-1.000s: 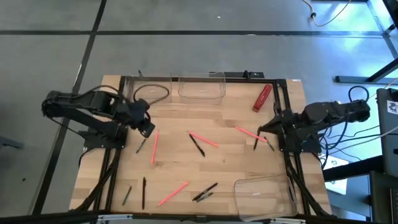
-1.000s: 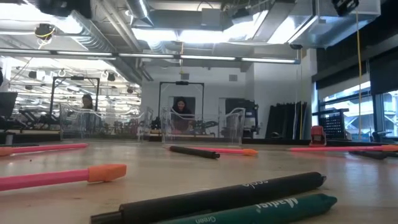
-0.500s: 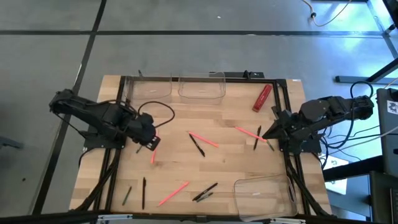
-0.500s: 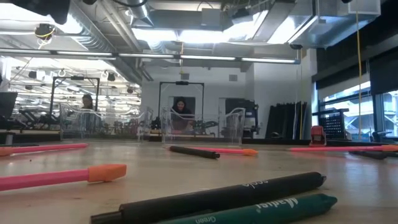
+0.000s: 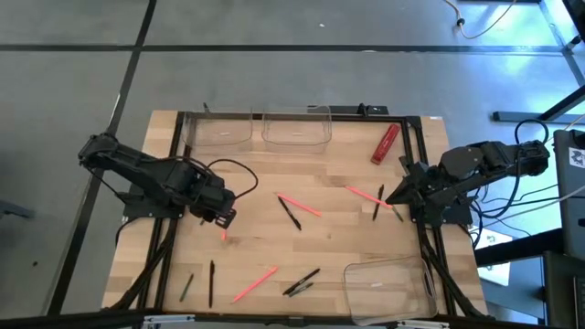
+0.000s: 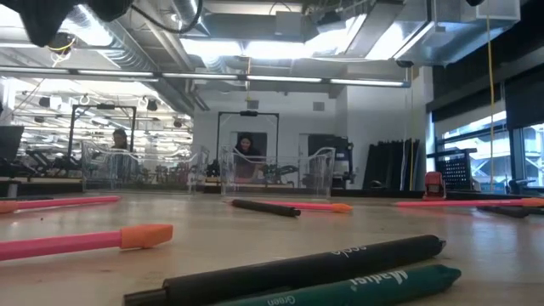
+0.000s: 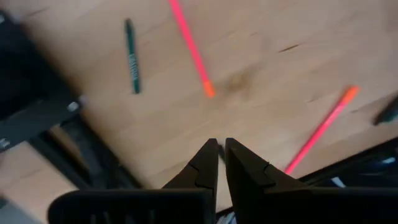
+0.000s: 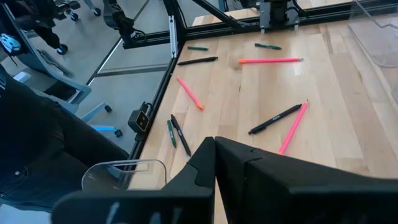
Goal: Sort crayons/erasers/pens/pencils in bins
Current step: Put the pink pencil into the top left transparent bin
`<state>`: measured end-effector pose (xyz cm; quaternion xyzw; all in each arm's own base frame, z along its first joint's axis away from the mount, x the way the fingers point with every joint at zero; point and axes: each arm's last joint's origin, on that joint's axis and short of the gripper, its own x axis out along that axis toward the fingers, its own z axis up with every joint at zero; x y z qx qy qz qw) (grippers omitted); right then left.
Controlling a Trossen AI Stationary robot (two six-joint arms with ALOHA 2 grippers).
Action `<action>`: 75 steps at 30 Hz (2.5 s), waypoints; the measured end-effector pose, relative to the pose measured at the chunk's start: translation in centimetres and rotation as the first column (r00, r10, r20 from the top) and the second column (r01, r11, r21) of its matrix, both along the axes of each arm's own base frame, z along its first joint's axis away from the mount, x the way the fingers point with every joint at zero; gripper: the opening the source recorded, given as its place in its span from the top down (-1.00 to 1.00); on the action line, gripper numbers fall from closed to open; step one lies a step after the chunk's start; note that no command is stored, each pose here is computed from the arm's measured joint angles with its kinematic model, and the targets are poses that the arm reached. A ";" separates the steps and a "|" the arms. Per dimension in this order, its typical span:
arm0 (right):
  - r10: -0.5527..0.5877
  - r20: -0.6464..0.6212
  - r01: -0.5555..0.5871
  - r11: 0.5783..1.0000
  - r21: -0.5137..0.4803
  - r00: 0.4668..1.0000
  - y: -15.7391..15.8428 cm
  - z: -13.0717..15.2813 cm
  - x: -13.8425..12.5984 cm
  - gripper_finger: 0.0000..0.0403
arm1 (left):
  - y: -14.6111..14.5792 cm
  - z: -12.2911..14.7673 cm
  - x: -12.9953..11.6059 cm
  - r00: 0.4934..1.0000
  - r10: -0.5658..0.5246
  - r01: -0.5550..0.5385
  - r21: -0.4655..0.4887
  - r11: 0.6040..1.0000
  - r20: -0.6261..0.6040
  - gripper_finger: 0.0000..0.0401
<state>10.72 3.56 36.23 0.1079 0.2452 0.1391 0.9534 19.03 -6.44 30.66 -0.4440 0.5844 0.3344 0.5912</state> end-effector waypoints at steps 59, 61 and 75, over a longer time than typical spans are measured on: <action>0.032 -0.002 -0.032 0.999 0.009 0.999 0.1 0.0 0.0 0.97 | -1.6 -13.6 -0.6 0.978 0.196 -0.190 -0.087 0.978 0.067 0.52; 0.032 -0.002 -0.032 0.999 0.008 0.999 0.1 0.0 0.0 0.97 | -1.5 -13.8 -0.7 0.979 0.190 -0.185 -0.071 0.980 0.068 0.52; 0.031 -0.002 -0.031 0.999 0.008 1.000 0.1 0.0 0.0 0.97 | -1.5 -14.8 -0.8 0.974 0.197 -0.188 -0.083 0.979 0.112 0.52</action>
